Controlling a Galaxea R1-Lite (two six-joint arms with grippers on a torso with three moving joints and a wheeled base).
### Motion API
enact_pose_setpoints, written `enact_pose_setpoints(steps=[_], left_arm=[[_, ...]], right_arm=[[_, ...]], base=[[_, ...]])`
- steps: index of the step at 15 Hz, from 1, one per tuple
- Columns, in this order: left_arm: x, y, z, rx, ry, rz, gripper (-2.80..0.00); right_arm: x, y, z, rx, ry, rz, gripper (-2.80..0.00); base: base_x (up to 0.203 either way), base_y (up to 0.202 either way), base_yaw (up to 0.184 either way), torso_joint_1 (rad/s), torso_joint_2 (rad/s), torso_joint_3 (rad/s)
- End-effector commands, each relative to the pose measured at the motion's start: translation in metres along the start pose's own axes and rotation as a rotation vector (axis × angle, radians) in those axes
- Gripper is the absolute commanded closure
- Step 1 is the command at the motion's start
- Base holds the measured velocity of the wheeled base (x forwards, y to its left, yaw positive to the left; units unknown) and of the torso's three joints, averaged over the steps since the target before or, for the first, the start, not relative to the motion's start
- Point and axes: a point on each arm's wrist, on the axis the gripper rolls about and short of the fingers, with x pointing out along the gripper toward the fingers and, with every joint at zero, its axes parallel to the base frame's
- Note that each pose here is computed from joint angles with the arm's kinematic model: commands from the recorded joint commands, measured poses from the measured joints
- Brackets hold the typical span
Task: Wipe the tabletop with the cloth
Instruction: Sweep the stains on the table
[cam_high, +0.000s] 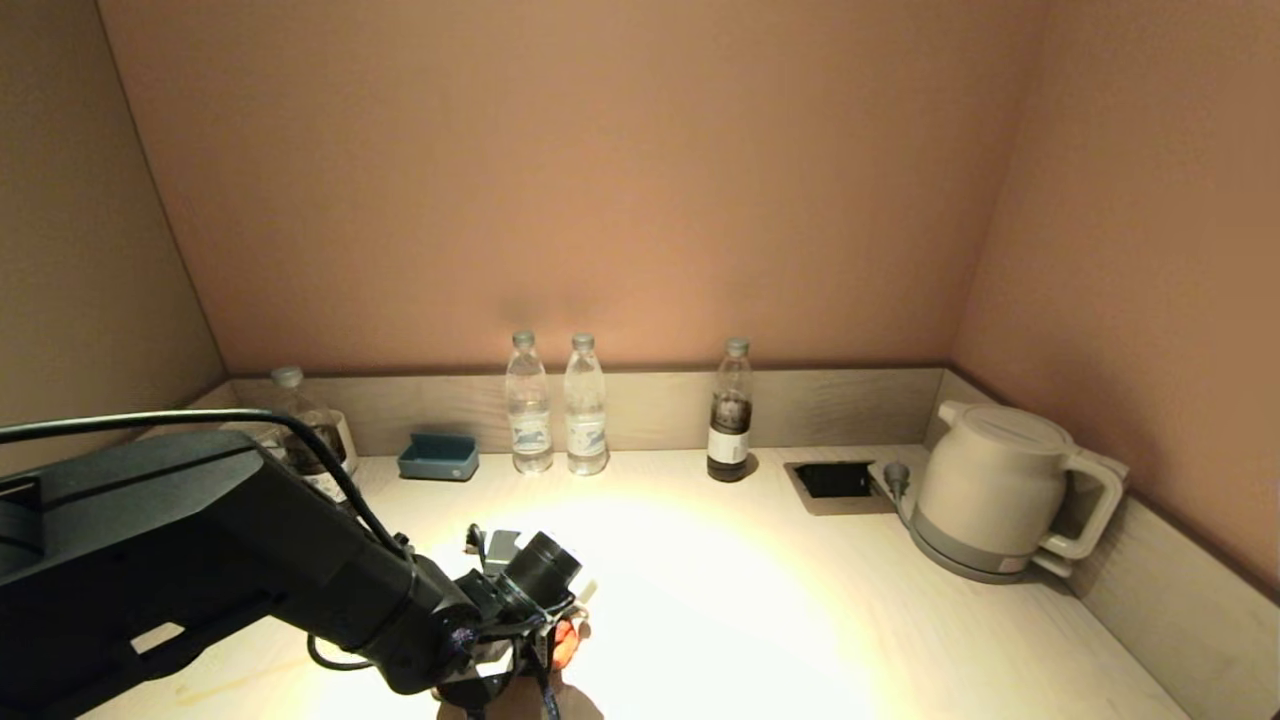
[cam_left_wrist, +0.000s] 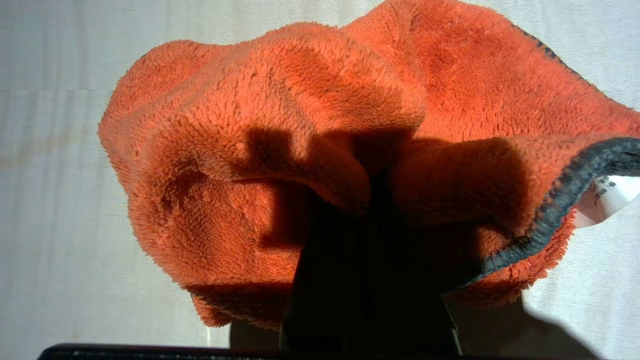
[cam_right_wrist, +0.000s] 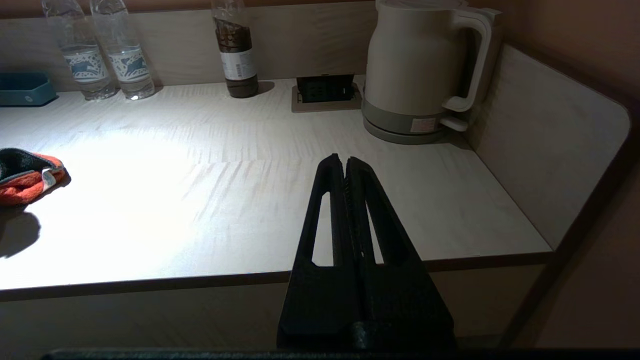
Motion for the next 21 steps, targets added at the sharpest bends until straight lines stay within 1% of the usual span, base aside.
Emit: enact_pose_setpoints(steps=[1,4,5,7,8,9,12,13,14,16,20,21], left_arm=[[0.003,0.011,0.003,-0.029,0.002,0.021,0.0],[0.003,0.021,0.006,-0.049,-0.001,0.032,0.0],[0.006,0.028,0.009,-0.065,0.004,0.046,0.0],[0.008,0.034,0.012,-0.082,0.006,0.059,0.0],[0.01,0.043,0.019,-0.11,0.002,0.071,0.0],[0.01,0.045,0.02,-0.115,0.0,0.072,0.0],[0.013,0.059,0.028,-0.153,-0.001,0.095,0.0],[0.013,0.059,0.028,-0.154,-0.001,0.096,0.0],[0.015,0.063,0.029,-0.162,0.002,0.104,0.0],[0.021,0.079,0.031,-0.192,0.018,0.139,0.0],[0.021,0.098,0.039,-0.238,0.014,0.164,0.0],[0.021,0.099,0.04,-0.239,0.014,0.164,0.0]], right_arm=[[0.0,0.0,0.0,0.0,0.001,0.001,0.0],[0.0,0.0,0.0,0.0,0.001,0.0,0.0],[0.0,0.0,0.0,0.0,0.001,0.0,0.0],[0.0,0.0,0.0,0.0,0.001,0.0,0.0],[0.0,0.0,0.0,0.0,0.001,0.0,0.0],[0.0,0.0,0.0,0.0,0.001,0.0,0.0],[0.0,0.0,0.0,0.0,0.001,0.0,0.0],[0.0,0.0,0.0,0.0,0.001,0.0,0.0],[0.0,0.0,0.0,0.0,0.001,0.0,0.0],[0.0,0.0,0.0,0.0,0.001,0.0,0.0],[0.0,0.0,0.0,0.0,0.001,0.0,0.0],[0.0,0.0,0.0,0.0,0.001,0.0,0.0]], base=[[0.0,0.0,0.0,0.0,0.0,0.0],[0.0,0.0,0.0,0.0,0.0,0.0],[0.0,0.0,0.0,0.0,0.0,0.0],[0.0,0.0,0.0,0.0,0.0,0.0],[0.0,0.0,0.0,0.0,0.0,0.0],[0.0,0.0,0.0,0.0,0.0,0.0],[0.0,0.0,0.0,0.0,0.0,0.0],[0.0,0.0,0.0,0.0,0.0,0.0],[0.0,0.0,0.0,0.0,0.0,0.0],[0.0,0.0,0.0,0.0,0.0,0.0],[0.0,0.0,0.0,0.0,0.0,0.0],[0.0,0.0,0.0,0.0,0.0,0.0]])
